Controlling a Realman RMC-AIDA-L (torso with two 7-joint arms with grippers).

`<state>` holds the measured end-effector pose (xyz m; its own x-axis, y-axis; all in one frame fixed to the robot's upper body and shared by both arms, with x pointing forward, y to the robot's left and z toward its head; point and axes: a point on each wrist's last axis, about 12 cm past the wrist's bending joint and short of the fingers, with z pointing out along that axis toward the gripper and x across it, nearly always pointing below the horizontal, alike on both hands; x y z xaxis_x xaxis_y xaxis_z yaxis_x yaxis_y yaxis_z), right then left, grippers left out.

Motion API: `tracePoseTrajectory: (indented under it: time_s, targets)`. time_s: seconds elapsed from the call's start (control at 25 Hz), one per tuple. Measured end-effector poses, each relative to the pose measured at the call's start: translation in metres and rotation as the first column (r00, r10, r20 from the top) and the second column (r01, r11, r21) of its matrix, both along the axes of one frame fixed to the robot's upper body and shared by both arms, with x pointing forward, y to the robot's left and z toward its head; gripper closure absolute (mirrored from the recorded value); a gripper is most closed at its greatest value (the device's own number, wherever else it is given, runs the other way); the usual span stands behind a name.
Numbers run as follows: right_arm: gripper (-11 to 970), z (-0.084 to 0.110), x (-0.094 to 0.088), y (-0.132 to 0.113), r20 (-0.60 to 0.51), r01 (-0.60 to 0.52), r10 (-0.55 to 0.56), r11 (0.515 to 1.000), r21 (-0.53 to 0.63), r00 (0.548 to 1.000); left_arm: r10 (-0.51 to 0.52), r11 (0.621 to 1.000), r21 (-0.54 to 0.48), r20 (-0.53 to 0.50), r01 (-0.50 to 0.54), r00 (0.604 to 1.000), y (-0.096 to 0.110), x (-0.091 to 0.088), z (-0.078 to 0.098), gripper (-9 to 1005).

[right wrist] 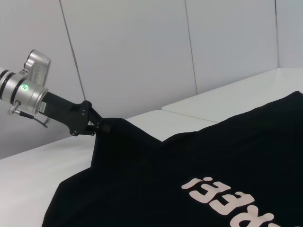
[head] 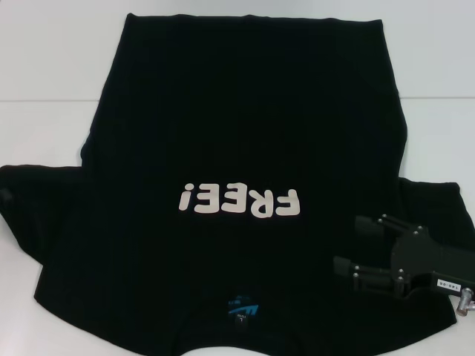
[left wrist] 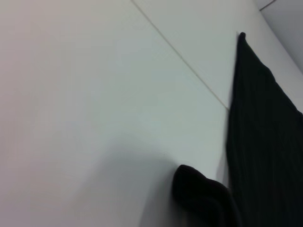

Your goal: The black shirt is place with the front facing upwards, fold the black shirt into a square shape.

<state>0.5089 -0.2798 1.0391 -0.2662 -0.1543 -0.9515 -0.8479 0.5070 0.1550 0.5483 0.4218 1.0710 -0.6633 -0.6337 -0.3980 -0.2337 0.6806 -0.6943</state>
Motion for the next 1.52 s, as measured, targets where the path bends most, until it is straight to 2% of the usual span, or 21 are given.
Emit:
tracePoseTrajectory:
  time_s: [0.48, 0.72, 0.92, 1.12, 1.32, 1.52]
  targets:
    - [32, 0.000, 0.000, 0.002, -0.002, -0.005, 0.005, 1.000, 0.005, 1.000, -0.034, 0.999, -0.023, 0.015, 0.034, 0.999, -0.001, 0.011, 0.015, 963]
    - [33, 0.001, 0.001, 0.003, 0.001, -0.008, 0.008, 1.000, 0.007, 1.000, -0.122, 0.990, -0.065, 0.030, 0.124, 0.992, -0.014, 0.020, 0.032, 961]
    - [34, 0.001, 0.002, 0.004, 0.003, -0.011, 0.011, 1.000, 0.008, 1.000, -0.129, 0.991, -0.025, 0.038, 0.130, 0.991, -0.012, 0.027, 0.039, 961]
    - [34, 0.001, 0.002, 0.005, 0.002, -0.011, 0.011, 1.000, 0.009, 1.000, -0.119, 0.993, -0.014, 0.039, 0.119, 0.992, -0.007, 0.027, 0.041, 960]
    - [35, 0.002, 0.004, 0.005, 0.004, -0.012, 0.012, 1.000, 0.007, 1.000, -0.133, 0.991, -0.021, 0.033, 0.133, 0.991, -0.012, 0.026, 0.039, 959]
    - [36, 0.002, 0.004, 0.006, 0.005, -0.014, 0.014, 1.000, 0.007, 1.000, -0.165, 0.984, -0.058, 0.024, 0.166, 0.986, -0.029, 0.030, 0.035, 958]
